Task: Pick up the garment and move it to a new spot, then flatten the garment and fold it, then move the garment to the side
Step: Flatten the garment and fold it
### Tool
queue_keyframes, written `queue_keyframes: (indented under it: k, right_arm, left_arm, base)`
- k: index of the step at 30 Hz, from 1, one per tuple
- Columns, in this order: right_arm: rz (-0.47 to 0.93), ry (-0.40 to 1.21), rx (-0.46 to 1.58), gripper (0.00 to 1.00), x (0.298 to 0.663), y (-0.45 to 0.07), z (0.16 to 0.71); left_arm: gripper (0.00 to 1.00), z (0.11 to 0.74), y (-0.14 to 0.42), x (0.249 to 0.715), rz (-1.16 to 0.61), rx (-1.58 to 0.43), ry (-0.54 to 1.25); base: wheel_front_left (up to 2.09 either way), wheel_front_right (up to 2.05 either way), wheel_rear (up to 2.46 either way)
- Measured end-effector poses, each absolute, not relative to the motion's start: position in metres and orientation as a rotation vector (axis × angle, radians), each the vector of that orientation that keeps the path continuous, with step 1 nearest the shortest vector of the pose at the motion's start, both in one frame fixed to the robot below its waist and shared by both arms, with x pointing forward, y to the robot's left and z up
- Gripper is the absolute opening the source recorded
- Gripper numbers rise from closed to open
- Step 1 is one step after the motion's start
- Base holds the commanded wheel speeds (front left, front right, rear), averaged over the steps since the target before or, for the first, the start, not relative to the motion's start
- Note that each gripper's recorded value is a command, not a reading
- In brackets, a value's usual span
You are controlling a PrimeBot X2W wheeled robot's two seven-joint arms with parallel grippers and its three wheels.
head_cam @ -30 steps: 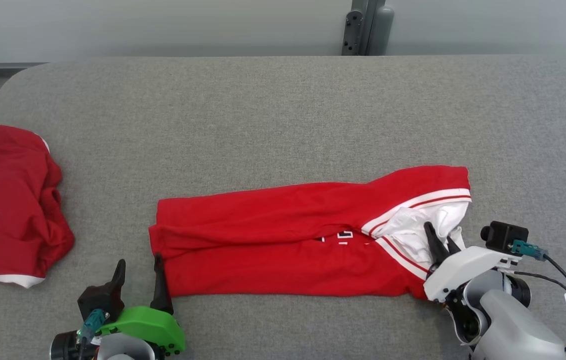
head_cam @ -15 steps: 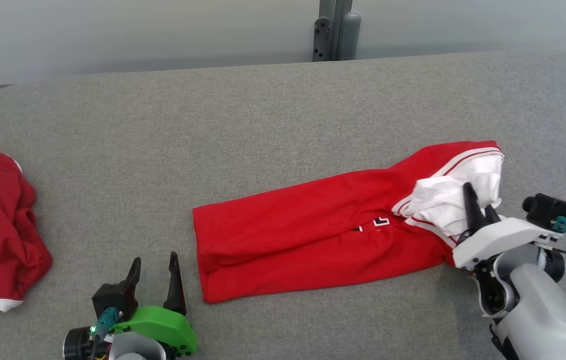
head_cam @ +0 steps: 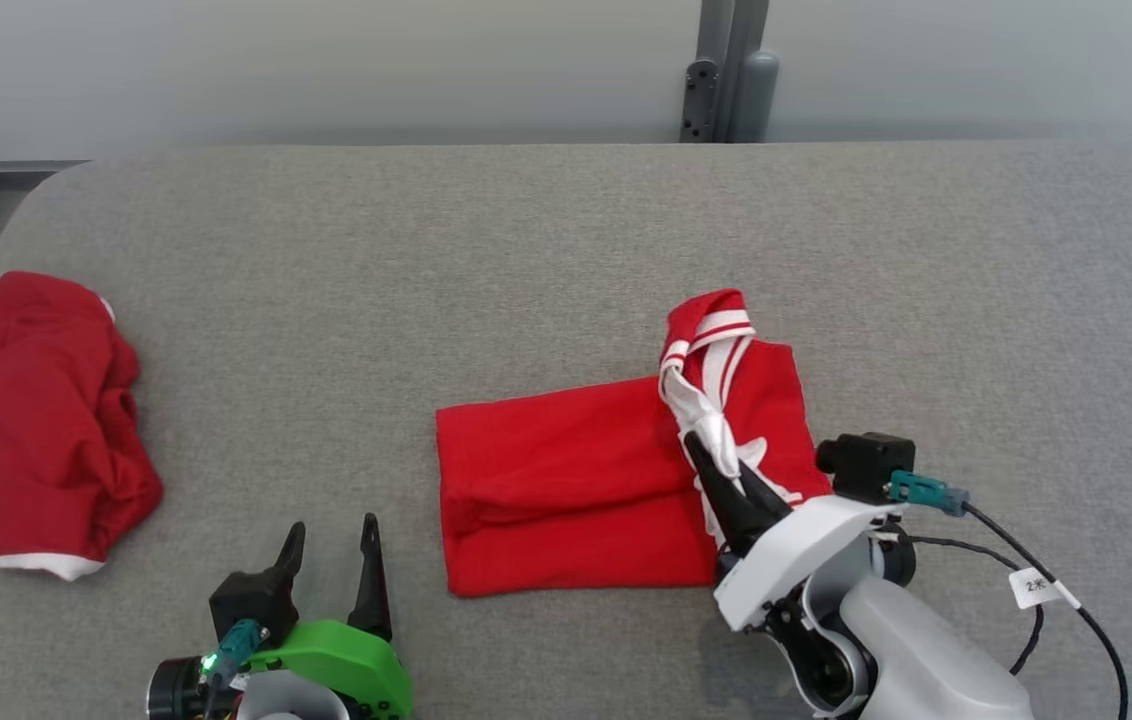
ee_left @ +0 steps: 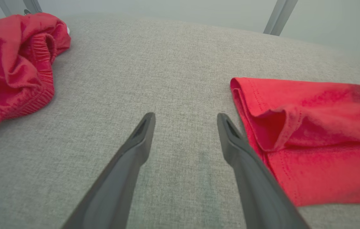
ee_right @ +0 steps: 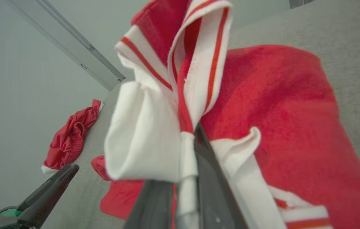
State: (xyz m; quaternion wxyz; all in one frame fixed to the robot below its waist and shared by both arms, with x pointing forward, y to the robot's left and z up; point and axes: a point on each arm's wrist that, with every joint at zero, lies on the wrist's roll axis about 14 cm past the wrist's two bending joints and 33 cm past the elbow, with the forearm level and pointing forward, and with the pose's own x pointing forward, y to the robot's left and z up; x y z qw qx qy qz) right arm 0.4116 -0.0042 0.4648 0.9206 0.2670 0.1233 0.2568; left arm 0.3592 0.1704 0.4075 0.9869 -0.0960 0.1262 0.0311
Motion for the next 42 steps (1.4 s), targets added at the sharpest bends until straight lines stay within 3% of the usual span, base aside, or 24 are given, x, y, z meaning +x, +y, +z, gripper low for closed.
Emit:
queue_keyframes:
  k: [14, 16, 17, 22, 25, 29, 34, 42]
  right_arm:
    - [0.792, 0.339, 0.517, 0.0, 0.395, 0.097, 0.468]
    - [0.809, 0.352, 0.51, 0.56, 0.395, 0.106, 0.466]
    - [0.817, 0.357, 0.511, 1.0, 0.395, 0.11, 0.466]
    - [0.832, 0.324, 0.522, 1.0, 0.406, 0.121, 0.477]
    - [0.773, 0.273, 0.506, 1.0, 0.425, 0.104, 0.483]
    - [0.639, 0.182, 0.449, 1.0, 0.455, 0.054, 0.488]
    - [0.455, 0.115, 0.384, 1.0, 0.467, -0.014, 0.482]
    - [0.244, 0.083, 0.271, 1.0, 0.454, -0.096, 0.468]
  left_arm:
    - [1.0, 0.413, 0.19, 0.327, 0.125, -0.192, 0.238]
    - [1.0, 0.413, 0.194, 0.323, 0.143, -0.196, 0.238]
    - [1.0, 0.413, 0.196, 0.321, 0.152, -0.196, 0.237]
    - [1.0, 0.412, 0.205, 0.318, 0.189, -0.198, 0.241]
    - [1.0, 0.413, 0.204, 0.322, 0.188, -0.197, 0.239]
    - [1.0, 0.417, 0.199, 0.332, 0.167, -0.197, 0.225]
    - [1.0, 0.422, 0.192, 0.347, 0.143, -0.194, 0.21]
    - [1.0, 0.427, 0.182, 0.366, 0.103, -0.182, 0.191]
  base:
    - [0.0, 0.0, 0.0]
    - [0.0, 0.0, 0.0]
    - [0.0, 0.0, 0.0]
    - [0.0, 0.0, 0.0]
    - [0.0, 0.0, 0.0]
    - [0.0, 0.0, 0.0]
    - [0.0, 0.0, 0.0]
    - [0.0, 0.0, 0.0]
